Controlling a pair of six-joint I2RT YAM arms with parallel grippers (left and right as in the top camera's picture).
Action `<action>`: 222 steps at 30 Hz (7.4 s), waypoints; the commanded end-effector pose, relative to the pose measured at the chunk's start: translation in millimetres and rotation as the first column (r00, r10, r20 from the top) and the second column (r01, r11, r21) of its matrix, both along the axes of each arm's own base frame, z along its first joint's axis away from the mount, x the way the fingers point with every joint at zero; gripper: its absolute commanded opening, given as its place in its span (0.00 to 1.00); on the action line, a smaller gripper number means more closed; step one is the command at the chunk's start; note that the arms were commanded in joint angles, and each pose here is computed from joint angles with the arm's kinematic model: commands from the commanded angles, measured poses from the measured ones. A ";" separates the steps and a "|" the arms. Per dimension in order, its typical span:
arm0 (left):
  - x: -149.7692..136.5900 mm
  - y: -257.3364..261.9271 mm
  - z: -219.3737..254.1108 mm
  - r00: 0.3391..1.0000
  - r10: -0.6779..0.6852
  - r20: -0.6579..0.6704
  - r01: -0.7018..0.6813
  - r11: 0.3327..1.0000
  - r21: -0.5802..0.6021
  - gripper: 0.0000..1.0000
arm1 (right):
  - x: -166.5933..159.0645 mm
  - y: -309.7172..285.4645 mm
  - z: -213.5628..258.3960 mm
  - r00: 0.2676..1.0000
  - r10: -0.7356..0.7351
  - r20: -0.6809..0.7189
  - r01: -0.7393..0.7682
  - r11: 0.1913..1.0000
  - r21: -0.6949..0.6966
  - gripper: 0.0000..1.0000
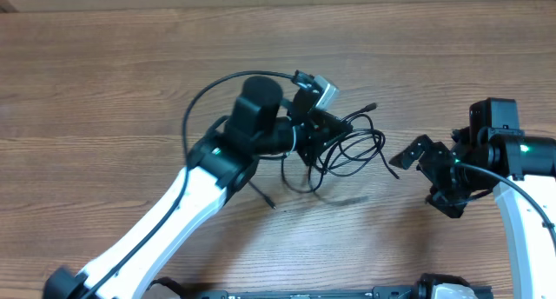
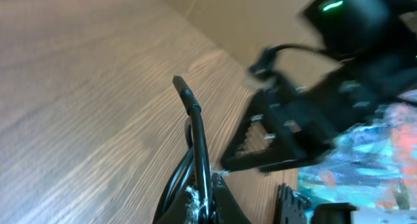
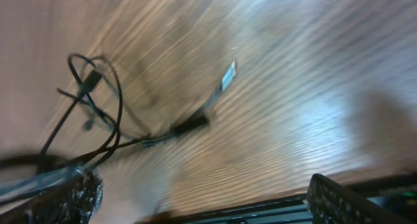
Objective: Untangle cables
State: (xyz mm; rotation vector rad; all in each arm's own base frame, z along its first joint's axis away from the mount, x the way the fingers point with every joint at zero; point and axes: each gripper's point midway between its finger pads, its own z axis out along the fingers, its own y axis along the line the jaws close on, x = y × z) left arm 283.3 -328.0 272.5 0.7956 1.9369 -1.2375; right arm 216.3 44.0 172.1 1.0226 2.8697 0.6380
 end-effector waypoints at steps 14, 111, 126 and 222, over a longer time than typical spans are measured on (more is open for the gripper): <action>-19.4 13.7 51.8 0.990 -0.001 0.141 0.008 0.999 -0.049 0.04 | 18.3 74.1 49.9 0.940 0.209 0.271 -0.282 0.922 0.266 1.00; 38.2 162.5 24.8 0.836 0.498 -0.229 -0.498 0.865 0.061 0.20 | 75.1 91.6 38.7 0.922 0.159 0.353 -0.220 0.965 0.140 0.91; 30.0 187.7 -49.5 0.665 0.646 -0.375 -0.547 0.763 0.345 1.00 | 50.6 66.9 13.1 0.935 0.255 0.245 -0.258 0.966 -0.021 1.00; -64.0 134.1 231.0 0.968 -0.076 0.237 0.146 0.944 -0.295 0.04 | 66.4 151.4 58.6 0.754 0.328 0.570 -0.599 0.699 0.390 1.00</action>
